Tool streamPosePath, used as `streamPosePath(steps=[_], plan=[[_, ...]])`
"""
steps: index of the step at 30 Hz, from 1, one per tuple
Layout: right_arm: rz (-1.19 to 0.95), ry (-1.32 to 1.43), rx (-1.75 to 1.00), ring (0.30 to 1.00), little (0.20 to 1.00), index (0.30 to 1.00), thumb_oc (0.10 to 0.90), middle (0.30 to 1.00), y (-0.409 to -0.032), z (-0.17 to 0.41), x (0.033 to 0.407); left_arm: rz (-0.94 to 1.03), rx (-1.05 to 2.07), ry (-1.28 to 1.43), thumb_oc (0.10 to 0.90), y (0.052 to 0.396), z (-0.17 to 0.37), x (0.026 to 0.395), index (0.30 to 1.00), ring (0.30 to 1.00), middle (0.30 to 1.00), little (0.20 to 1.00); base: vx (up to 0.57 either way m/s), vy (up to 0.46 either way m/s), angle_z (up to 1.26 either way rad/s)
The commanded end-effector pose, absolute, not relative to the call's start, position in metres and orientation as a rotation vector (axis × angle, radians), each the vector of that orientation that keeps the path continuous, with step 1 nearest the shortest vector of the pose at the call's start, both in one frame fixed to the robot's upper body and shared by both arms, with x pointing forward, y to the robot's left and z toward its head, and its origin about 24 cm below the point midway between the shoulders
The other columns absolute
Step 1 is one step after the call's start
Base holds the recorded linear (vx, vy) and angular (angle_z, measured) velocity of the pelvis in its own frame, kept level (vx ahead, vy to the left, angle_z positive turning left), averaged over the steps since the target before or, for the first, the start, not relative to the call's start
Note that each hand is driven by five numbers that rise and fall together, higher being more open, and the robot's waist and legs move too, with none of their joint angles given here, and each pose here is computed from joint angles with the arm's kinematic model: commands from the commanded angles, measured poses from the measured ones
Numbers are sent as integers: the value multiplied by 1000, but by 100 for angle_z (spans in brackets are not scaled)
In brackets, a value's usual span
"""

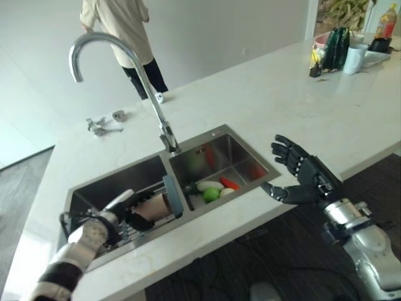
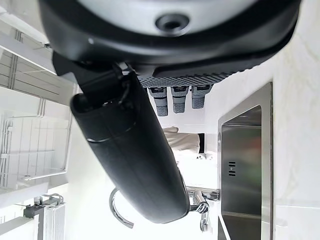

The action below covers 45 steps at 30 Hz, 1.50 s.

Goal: Place the dishes in the dishwasher.

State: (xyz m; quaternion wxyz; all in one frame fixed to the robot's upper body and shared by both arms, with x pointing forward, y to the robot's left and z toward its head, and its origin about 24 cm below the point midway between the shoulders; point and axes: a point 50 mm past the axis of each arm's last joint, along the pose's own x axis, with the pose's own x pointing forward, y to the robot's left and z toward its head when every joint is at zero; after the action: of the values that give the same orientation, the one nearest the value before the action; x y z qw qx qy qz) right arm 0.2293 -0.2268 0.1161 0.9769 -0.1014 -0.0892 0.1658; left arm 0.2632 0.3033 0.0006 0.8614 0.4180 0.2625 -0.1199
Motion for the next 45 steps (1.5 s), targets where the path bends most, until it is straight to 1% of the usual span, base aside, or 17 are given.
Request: streamPosePath(steps=[1, 3, 4, 5, 6, 10, 15, 19, 20, 21, 23, 27, 31, 34, 37, 42, 45], plan=[[391, -466, -264, 900, 900, 900, 800, 900, -213, 172, 236, -164, 1013, 664, 800, 328, 8, 268, 900, 900, 900, 900, 24, 27, -13], [408, -461, -274, 900, 900, 900, 800, 900, -209, 173, 238, -156, 1012, 778, 800, 336, -8, 259, 900, 900, 900, 900, 24, 20, -12], [414, -457, -274, 900, 900, 900, 800, 900, -208, 174, 238, -145, 991, 810, 761, 337, -13, 255, 841, 841, 841, 841, 26, 21, -9], [418, -454, -272, 900, 900, 900, 800, 900, -207, 174, 239, -139, 976, 835, 554, 338, -18, 253, 531, 531, 531, 531, 38, 33, -8], [430, -450, -270, 900, 900, 900, 800, 900, -206, 174, 240, -141, 978, 829, 400, 337, -22, 252, 300, 300, 300, 300, 28, 28, -15], [435, -446, -275, 900, 900, 900, 800, 900, -207, 173, 238, -84, 971, 733, 400, 338, -10, 260, 300, 300, 300, 300, 19, 25, -16], [407, -450, -277, 900, 900, 900, 800, 900, -213, 171, 234, 41, 942, 410, 400, 331, 32, 280, 300, 300, 300, 300, 1, -5, 4], [338, -454, -270, 900, 900, 900, 800, 900, -226, 168, 230, 193, 885, -21, 400, 327, 103, 281, 300, 300, 300, 300, 10, -26, 21], [325, -452, -268, 900, 900, 900, 800, 900, -228, 167, 230, 259, 910, -131, 400, 328, 121, 278, 300, 300, 300, 300, 35, -45, 34], [306, -444, -260, 900, 900, 900, 800, 900, -231, 168, 228, 426, 941, -378, 400, 332, 162, 267, 300, 300, 300, 300, 34, -52, 34], [290, -443, -249, 900, 900, 900, 800, 900, -232, 166, 228, 542, 912, -559, 400, 330, 191, 253, 300, 300, 300, 300, 20, -63, 26], [283, -451, -231, 900, 900, 900, 800, 900, -229, 166, 227, 663, 872, -752, 400, 328, 218, 230, 300, 300, 300, 300, 8, -65, 25], [286, -458, -206, 900, 900, 900, 800, 900, -224, 164, 220, 830, 738, -1023, 400, 323, 240, 186, 300, 300, 300, 300, 15, -115, 28], [285, -498, -183, 900, 900, 900, 800, 900, -221, 167, 214, 883, 642, -1109, 400, 317, 237, 166, 300, 300, 300, 300, 5, -146, 22], [269, -577, -155, 900, 900, 900, 800, 900, -215, 175, 209, 858, 516, -1149, 400, 307, 230, 154, 300, 300, 300, 300, 3, -176, 27], [294, -687, -90, 900, 900, 900, 800, 900, -205, 186, 201, 779, 485, -1103, 400, 290, 217, 150, 300, 300, 300, 300, -9, -137, 43], [279, -708, -95, 900, 900, 900, 800, 900, -203, 188, 200, 695, 341, -1071, 400, 287, 214, 152, 300, 300, 300, 300, -103, -27, 52]])
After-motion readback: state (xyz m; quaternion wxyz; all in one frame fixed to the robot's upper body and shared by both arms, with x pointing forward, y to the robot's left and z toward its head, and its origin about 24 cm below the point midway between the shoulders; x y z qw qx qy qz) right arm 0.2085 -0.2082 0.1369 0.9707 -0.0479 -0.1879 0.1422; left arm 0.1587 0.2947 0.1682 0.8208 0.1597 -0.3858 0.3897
